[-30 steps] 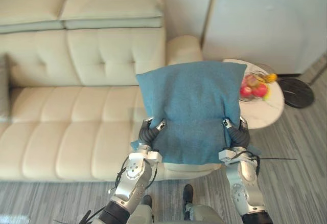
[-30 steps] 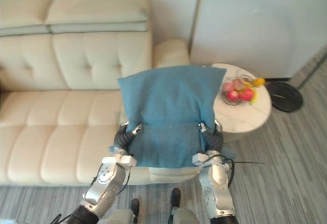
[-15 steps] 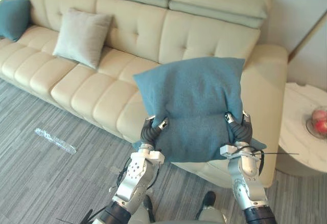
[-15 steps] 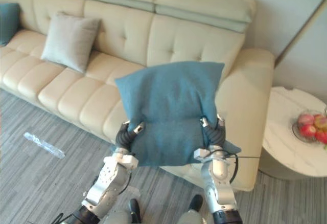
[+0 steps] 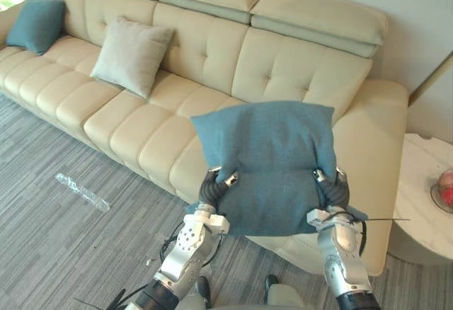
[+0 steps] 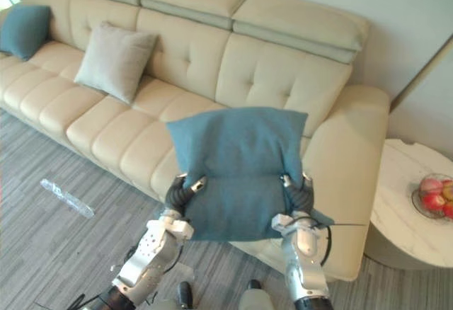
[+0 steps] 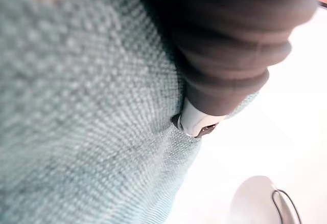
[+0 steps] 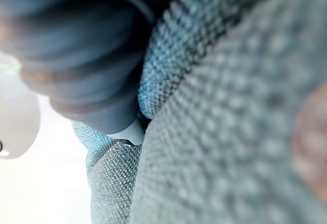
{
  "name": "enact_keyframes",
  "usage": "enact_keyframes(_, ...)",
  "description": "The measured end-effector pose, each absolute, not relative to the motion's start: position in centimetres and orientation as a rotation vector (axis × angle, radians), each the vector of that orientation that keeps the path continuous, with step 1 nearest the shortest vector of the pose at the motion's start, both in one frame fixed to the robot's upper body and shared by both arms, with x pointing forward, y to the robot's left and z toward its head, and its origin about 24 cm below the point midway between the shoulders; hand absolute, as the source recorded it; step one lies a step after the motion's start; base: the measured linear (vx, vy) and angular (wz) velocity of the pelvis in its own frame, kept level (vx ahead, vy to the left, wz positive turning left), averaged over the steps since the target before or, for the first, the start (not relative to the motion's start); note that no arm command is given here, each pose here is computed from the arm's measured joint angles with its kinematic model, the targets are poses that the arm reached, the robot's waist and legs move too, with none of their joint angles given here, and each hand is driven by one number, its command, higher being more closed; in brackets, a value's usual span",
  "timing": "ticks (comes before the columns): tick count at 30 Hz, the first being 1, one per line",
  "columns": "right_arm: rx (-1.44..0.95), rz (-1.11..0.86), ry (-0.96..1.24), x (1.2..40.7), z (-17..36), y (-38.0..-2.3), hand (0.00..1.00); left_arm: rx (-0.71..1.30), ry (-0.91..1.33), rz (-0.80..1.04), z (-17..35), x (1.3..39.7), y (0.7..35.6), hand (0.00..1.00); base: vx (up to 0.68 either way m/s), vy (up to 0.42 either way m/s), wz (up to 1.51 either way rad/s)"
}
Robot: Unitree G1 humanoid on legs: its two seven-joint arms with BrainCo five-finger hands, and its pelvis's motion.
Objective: Pick up cushions and gather them together orderly.
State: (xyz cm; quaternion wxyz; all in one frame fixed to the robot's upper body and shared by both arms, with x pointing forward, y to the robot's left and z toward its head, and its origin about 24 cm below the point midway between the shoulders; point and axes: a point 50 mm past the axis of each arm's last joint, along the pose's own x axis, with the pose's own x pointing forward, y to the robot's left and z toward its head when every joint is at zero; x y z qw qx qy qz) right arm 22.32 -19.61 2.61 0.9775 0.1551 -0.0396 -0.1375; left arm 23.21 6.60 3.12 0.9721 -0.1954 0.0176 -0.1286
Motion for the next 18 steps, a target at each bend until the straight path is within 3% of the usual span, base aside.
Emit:
enact_keyframes(7, 0.362, -0.202, -0.337, 22.4, 8.1, -18.3, 1.0, -0.541, -0.041, -0.219, 4.4, 21.7, 6.8, 1.0, 0.05, 0.004, -0.37)
enact_keyframes(18, 0.364, -0.253, -0.189, 22.4, 4.9, -18.5, 1.0, -0.482, 0.031, -0.248, 3.0, 21.2, 6.8, 1.0, 0.21, 0.215, -0.48)
